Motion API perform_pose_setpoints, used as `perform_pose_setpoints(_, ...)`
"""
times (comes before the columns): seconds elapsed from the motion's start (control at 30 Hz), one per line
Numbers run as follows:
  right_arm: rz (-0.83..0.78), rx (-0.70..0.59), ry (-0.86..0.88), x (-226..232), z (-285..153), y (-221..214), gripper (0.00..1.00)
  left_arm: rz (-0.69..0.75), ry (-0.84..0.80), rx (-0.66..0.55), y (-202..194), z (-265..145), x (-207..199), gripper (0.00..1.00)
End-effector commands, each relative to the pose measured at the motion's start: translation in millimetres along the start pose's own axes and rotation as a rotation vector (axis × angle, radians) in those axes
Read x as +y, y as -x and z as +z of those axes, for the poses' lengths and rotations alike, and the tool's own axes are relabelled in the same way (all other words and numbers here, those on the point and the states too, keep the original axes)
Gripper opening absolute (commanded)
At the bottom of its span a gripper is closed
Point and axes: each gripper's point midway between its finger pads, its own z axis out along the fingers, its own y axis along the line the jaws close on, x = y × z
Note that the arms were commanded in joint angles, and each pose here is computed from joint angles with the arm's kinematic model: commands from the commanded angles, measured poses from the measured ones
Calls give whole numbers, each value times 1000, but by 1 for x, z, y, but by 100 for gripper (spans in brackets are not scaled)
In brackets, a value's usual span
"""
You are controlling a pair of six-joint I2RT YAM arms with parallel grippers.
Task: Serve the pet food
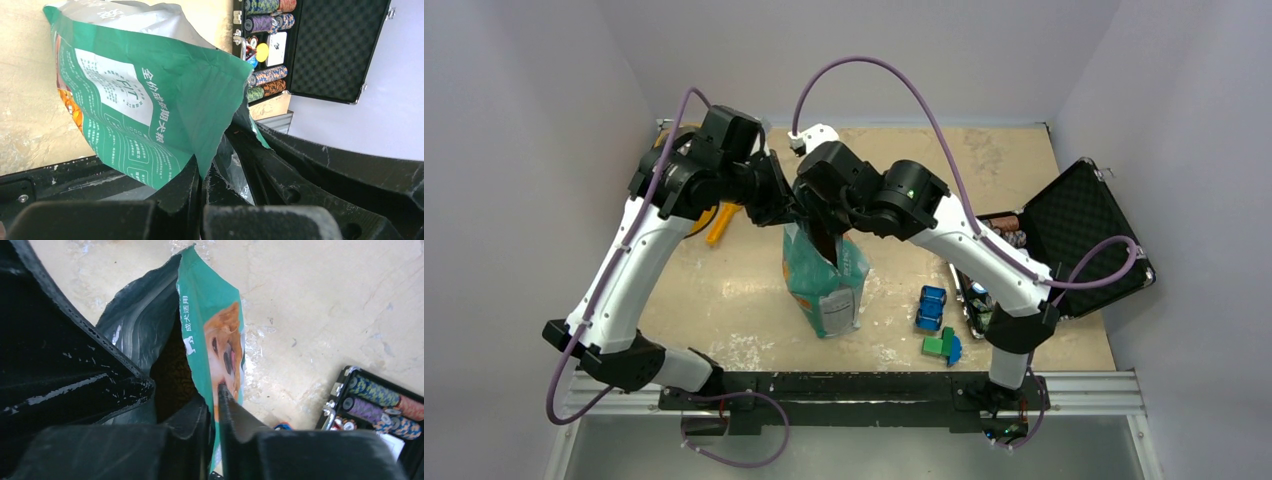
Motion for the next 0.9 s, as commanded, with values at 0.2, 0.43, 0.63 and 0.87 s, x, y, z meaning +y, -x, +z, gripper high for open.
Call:
perform_pose_setpoints(0.2, 139, -46, -95, -26, -11, -2, 0, -9, -89, -109, 14, -32, -21, 0)
perform_pose_setpoints(0.43, 123, -26, 86, -11, -4, 6, 0, 21, -58, -185, 18, -43, -7, 0)
perform_pose_setpoints(0.63, 145, -190, 76, -48, -19, 53, 0, 60, -85, -286, 49, -41, -25, 0)
perform_pose_setpoints(0.87, 303, -358, -75, -169, -41, 110, 0, 66, -481, -331, 118, -34, -164, 0)
